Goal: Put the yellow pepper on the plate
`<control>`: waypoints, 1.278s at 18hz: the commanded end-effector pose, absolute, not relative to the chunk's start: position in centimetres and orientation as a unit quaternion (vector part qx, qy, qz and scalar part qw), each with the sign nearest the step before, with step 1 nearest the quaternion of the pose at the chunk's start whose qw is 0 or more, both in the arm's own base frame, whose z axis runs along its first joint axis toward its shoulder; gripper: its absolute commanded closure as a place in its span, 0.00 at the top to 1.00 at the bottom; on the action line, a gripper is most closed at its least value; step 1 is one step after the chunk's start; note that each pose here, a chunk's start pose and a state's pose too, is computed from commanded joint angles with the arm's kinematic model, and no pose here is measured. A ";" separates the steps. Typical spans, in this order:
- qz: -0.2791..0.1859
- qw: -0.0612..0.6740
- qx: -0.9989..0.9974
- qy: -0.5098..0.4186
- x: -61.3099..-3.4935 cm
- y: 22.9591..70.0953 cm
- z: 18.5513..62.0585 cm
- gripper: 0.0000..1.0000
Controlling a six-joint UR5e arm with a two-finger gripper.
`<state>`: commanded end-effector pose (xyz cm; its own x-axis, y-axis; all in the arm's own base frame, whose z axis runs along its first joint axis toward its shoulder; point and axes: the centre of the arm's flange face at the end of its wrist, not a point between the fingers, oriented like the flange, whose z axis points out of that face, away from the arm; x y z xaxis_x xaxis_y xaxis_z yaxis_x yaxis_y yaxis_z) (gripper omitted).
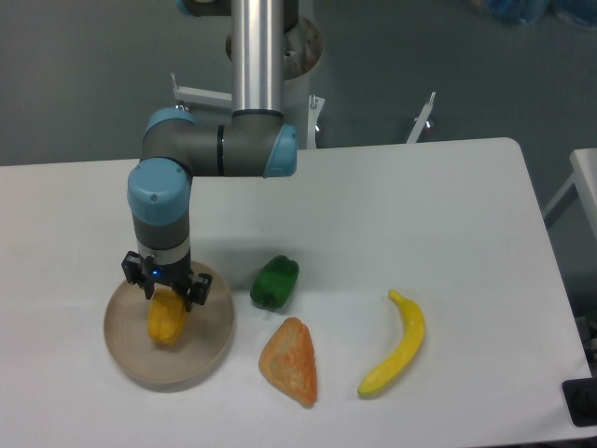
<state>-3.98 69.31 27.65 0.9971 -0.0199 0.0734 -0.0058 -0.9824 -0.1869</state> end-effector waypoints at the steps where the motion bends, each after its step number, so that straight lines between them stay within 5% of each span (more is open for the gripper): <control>1: -0.038 0.095 -0.995 0.006 -4.1 69.3 27.9 1.00; 5: -0.026 0.116 -0.993 -0.011 -7.3 68.4 31.0 1.00; 12: 0.043 0.138 -0.989 -0.040 -23.4 63.4 36.1 1.00; 23: 0.123 0.081 -0.987 0.066 -35.8 62.1 34.1 1.00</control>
